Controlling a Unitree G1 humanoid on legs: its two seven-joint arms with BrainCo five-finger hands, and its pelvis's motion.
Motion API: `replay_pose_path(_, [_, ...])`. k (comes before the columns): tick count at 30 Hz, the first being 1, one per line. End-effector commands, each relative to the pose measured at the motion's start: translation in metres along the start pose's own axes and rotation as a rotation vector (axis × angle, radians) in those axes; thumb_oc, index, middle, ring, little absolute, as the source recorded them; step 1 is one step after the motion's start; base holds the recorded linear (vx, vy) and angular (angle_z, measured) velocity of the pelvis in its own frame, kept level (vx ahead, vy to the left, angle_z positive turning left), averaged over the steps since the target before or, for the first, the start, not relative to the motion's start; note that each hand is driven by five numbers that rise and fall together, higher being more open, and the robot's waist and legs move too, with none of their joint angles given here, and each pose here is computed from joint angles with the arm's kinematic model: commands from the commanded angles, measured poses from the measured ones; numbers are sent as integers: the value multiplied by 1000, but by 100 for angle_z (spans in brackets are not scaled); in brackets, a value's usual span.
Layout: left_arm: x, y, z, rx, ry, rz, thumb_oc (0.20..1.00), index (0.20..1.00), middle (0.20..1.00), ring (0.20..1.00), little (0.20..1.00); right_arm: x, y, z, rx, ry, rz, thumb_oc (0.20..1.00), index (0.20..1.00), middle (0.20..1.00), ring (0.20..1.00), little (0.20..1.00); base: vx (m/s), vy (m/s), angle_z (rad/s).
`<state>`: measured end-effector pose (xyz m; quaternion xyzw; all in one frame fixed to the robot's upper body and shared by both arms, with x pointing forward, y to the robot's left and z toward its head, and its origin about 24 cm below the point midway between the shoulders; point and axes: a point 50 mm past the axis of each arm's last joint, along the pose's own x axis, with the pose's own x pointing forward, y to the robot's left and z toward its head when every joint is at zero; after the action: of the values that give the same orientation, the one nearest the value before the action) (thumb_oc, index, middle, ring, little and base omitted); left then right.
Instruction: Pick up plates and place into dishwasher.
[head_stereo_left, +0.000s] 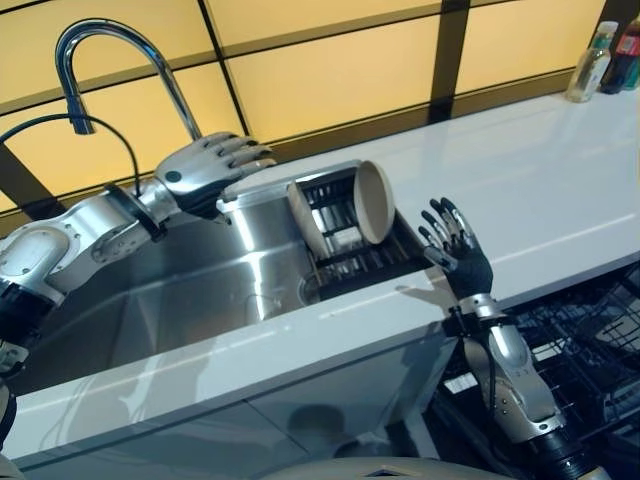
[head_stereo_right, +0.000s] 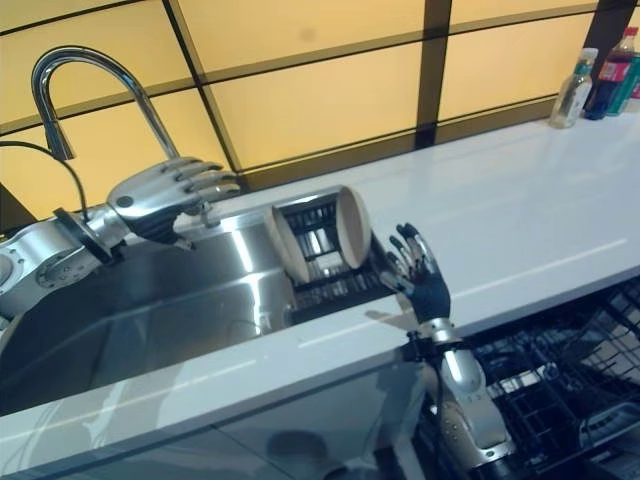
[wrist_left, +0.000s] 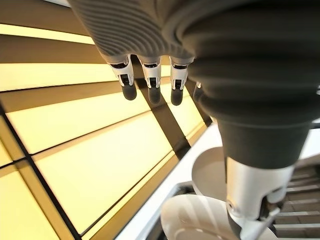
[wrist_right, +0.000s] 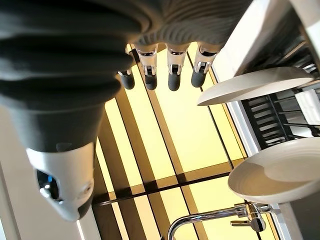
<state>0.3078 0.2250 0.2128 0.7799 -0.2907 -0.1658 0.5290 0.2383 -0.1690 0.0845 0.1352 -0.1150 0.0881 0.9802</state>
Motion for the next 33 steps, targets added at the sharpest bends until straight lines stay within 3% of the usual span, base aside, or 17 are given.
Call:
replay_pose_path(1, [2,28,-34,86,115,53,1000,1000,1000,1000,1000,18,12,24,26,-149,67,1000,1000,1000,1000,1000,54,-29,-5])
replay_pose_path(24, [-4,-31,-41,26,181,13,1000,1000,1000,1000,1000,-2,0,17,28,-73,52,1000,1000,1000,1000,1000,68,-24,-8])
replay_pose_path(33, [-11,-52,-42,16,213,-137,1000,1000,1000,1000,1000,-5,-5,18,19,-58,49,1000,1000,1000,1000,1000,82,-14,-13])
